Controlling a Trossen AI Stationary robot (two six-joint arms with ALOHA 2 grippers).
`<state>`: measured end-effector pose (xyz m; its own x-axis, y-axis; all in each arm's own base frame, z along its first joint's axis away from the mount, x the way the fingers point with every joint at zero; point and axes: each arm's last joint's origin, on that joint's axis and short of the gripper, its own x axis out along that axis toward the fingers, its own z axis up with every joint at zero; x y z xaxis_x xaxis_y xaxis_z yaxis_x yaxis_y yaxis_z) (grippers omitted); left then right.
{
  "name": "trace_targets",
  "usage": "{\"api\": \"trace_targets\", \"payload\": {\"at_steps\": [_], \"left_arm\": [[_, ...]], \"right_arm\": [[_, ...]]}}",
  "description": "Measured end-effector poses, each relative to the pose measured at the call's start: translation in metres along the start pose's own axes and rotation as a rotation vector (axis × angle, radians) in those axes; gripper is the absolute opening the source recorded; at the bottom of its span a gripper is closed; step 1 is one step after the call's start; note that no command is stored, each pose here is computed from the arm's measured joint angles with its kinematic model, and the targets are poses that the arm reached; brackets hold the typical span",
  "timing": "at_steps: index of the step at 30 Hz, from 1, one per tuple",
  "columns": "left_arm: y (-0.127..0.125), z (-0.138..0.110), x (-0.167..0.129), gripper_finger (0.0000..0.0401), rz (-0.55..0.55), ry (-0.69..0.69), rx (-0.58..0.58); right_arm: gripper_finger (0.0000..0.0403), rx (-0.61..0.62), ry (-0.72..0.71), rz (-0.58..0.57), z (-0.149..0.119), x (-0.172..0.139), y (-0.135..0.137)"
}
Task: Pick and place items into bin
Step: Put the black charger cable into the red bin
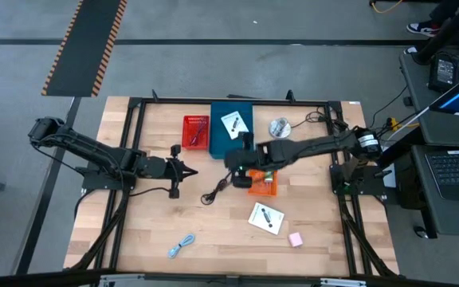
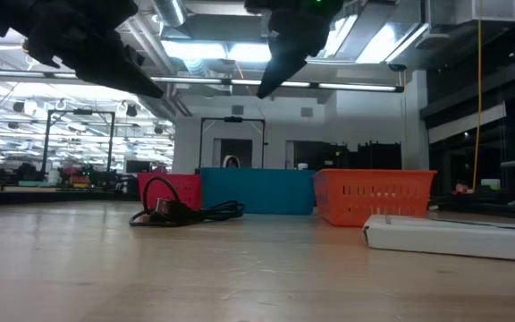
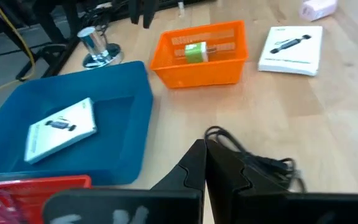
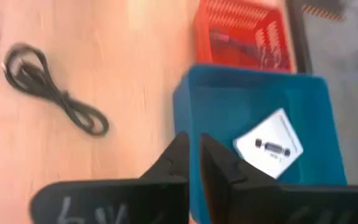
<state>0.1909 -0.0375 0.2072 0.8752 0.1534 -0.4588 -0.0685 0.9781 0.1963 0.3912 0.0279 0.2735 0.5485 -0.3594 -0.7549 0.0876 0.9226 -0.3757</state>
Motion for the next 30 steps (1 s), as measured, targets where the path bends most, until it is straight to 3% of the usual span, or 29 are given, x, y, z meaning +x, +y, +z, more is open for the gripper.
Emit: {"api": "trace_targets", "payload": {"at_steps": [6, 11, 21, 30], "left_arm": [[-0.013, 0.0, -0.003, 0.0002, -0.059, -0.011, 0.002], [-0.019, 0.0, 0.001, 0.0002, -0.034, -0.014, -0.086], [-0.023, 0.013, 0.033, 0.0002, 0.053, 0.146, -0.188], [-0.03, 0.035, 0.051, 0.0002, 0.061, 0.381, -0.254]], "right_arm": [[0.0007, 0.039, -0.079, -0.134, -0.023, -0.021, 0.025], [0.0011, 0.049, -0.211, -0.114, -0.056, -0.026, 0.04], [0.0012, 0.17, -0.458, -0.105, -0.109, -0.034, 0.034], [0.0012, 0.132, -0.64, 0.077, -0.137, -0.029, 0.041]]}}
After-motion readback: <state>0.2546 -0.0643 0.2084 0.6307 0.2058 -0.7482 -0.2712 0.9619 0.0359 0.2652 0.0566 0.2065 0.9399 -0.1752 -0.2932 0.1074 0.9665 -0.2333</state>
